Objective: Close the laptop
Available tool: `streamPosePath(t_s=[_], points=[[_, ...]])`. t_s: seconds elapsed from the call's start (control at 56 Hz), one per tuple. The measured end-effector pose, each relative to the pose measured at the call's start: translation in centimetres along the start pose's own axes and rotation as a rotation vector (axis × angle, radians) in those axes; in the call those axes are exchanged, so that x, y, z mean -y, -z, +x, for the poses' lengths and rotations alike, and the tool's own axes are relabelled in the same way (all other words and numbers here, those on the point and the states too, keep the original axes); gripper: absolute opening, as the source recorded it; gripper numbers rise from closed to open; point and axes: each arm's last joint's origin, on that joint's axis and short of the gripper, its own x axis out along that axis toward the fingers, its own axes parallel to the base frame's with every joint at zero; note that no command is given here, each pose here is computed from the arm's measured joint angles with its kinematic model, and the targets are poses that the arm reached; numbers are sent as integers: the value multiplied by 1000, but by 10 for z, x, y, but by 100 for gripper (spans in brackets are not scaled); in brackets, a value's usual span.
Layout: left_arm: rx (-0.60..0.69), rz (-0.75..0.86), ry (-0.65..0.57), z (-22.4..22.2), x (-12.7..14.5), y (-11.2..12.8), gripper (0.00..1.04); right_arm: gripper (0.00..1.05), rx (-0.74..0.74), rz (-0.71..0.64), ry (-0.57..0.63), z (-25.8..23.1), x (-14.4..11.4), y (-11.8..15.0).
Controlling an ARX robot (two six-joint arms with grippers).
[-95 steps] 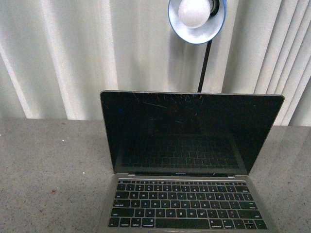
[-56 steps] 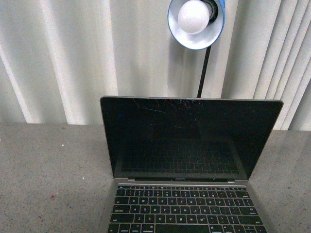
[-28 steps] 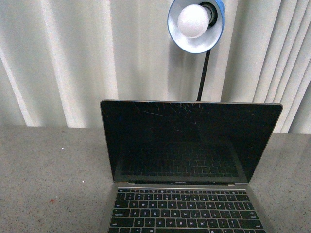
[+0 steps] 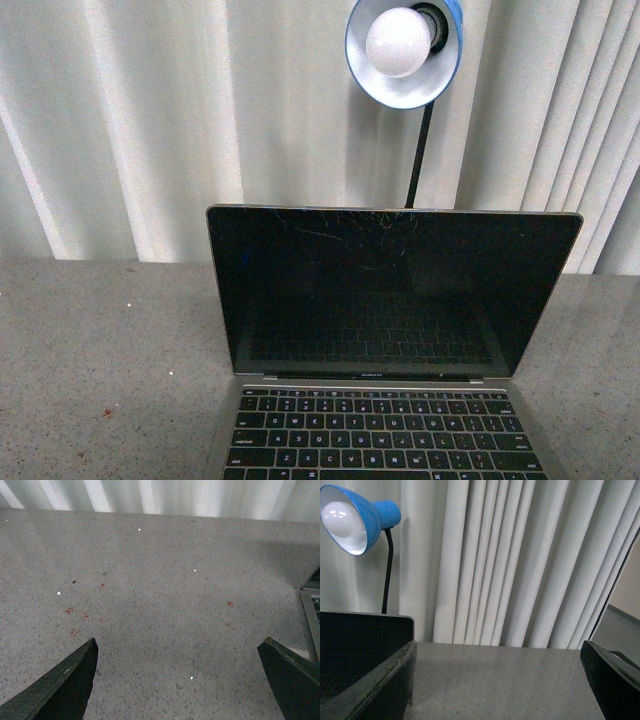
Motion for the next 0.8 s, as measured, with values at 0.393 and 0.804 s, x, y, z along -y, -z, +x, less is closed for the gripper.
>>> streamPosePath(t_s=[0.393,0.804], points=[[167,81,155,77,21,-79,98,97,-37,-123,-31,125,36,-17],[285,408,396,163,67,-167,98,97,-154,-378,-245,260,48,-22]])
